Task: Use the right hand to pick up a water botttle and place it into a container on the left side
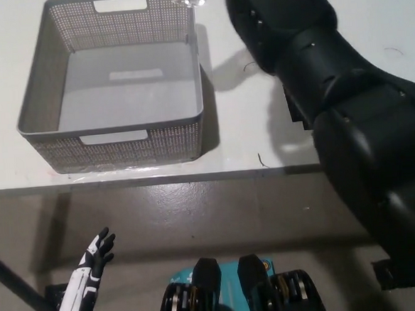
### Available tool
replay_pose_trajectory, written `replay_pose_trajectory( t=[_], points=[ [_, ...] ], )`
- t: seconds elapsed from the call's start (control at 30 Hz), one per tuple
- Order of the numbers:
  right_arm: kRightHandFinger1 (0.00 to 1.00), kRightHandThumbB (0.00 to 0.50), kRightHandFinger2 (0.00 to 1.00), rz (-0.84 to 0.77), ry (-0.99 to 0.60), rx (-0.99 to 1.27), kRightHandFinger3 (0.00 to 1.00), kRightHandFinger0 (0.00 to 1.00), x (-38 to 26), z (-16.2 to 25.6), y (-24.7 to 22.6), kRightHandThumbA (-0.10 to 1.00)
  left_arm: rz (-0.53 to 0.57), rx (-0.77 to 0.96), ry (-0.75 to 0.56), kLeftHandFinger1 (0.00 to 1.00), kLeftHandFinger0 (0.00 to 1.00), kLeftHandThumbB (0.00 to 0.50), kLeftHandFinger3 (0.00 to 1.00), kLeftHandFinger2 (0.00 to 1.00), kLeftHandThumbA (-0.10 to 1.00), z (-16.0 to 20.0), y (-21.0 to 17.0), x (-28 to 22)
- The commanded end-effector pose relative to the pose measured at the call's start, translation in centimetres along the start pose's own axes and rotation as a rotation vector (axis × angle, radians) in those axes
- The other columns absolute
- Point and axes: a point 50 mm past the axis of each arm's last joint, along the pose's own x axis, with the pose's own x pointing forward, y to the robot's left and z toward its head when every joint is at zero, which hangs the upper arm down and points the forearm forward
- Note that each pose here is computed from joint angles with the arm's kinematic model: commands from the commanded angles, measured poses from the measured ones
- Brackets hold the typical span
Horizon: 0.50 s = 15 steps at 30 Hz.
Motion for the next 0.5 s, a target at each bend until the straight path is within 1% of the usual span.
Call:
replay_pose_trajectory(
  t=[0.0,0.07,0.13,0.2,0.27,0.3,0.33,0.37,0.4,0.43,0.47],
  points=[
    [0.15,0.120,0.62,0.026,-0.159,0.055,0.71,0.00,0.7,6.1,2.8,-0.10,-0.034,0.028,-0.059,1.00,1.00,0.320,1.00,1.00,1.00,1.2,0.5,0.2],
    [0.16,0.120,0.64,0.037,-0.136,0.028,0.73,0.00,0.1,5.2,3.6,-0.10,-0.041,0.027,-0.056,1.00,1.00,0.334,1.00,1.00,1.00,1.4,0.5,0.4],
    [0.16,0.104,0.65,0.056,-0.093,0.023,0.76,0.00,-0.5,3.7,4.1,-0.10,-0.049,0.033,-0.063,1.00,1.00,0.318,1.00,1.00,1.00,1.6,0.4,0.5],
    [0.16,0.113,0.66,0.074,-0.065,0.019,0.77,0.00,-1.2,2.4,4.5,-0.10,-0.055,0.044,-0.070,1.00,1.00,0.309,1.00,1.00,1.00,1.9,0.3,0.7],
    [0.17,0.118,0.66,0.086,-0.048,-0.019,0.77,0.00,-1.8,1.4,4.9,-0.10,-0.053,0.038,-0.076,1.00,1.00,0.304,1.00,1.00,1.00,2.2,0.3,1.0],
    [0.17,0.112,0.67,0.093,-0.042,-0.043,0.76,0.00,-2.0,1.0,5.1,-0.10,-0.054,0.037,-0.078,1.00,1.00,0.313,1.00,1.00,1.00,2.3,0.3,1.3],
    [0.18,0.117,0.67,0.108,-0.021,-0.079,0.76,0.00,-2.5,-0.1,5.3,-0.10,-0.058,0.040,-0.081,1.00,1.00,0.315,1.00,1.00,1.00,2.4,0.4,1.5],
    [0.19,0.108,0.68,0.116,-0.007,-0.092,0.76,0.00,-2.8,-0.7,5.4,-0.10,-0.061,0.043,-0.085,1.00,1.00,0.310,1.00,1.00,1.00,2.6,0.4,1.7],
    [0.20,0.112,0.68,0.125,0.005,-0.101,0.76,0.00,-3.0,-1.2,5.4,-0.10,-0.064,0.046,-0.089,1.00,1.00,0.309,1.00,1.00,1.00,2.7,0.5,1.8],
    [0.19,0.105,0.68,0.140,-0.003,-0.167,0.73,0.00,-3.7,-2.6,5.4,-0.10,-0.068,0.045,-0.093,1.00,1.00,0.296,1.00,1.00,1.00,2.7,0.6,1.8],
    [0.17,0.114,0.67,0.142,0.000,-0.194,0.71,0.00,-4.0,-3.3,5.2,-0.10,-0.070,0.046,-0.097,1.00,1.00,0.282,1.00,1.00,1.00,2.9,0.6,2.0]
  ],
)
